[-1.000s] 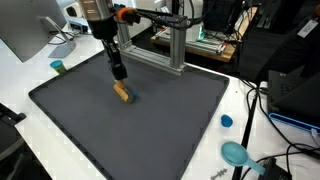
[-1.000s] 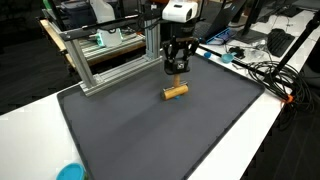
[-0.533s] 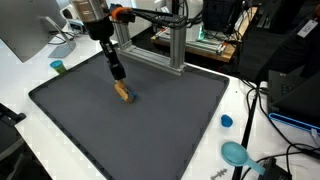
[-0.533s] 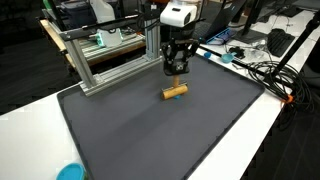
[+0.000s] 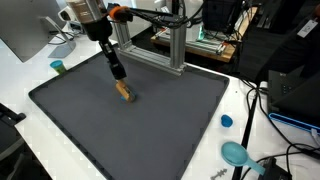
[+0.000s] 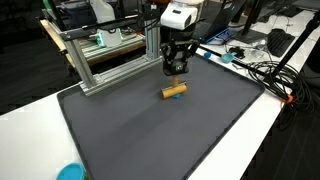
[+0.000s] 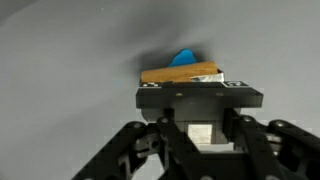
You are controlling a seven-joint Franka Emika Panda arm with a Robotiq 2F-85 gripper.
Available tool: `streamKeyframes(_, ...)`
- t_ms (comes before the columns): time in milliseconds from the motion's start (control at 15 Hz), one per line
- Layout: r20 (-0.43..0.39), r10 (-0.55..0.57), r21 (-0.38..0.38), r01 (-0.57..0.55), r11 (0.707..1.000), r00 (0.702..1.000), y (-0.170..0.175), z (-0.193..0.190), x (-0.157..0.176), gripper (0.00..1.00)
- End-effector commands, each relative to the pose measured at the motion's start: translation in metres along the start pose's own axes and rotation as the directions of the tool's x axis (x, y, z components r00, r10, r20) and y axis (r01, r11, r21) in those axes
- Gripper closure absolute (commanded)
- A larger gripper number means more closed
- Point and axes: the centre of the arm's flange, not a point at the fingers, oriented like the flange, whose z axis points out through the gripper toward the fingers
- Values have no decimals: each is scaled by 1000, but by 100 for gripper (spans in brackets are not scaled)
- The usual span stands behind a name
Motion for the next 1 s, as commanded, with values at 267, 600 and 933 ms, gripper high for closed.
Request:
streamKeyframes(267,163,-12,-63,22,998,987,1,49,-11,78)
streamKeyframes(600,246,-7,-97,32,995,969,1,56,-18,78)
streamKeyframes(933,243,-60,-79,82,994,968,-7,16,-40,78)
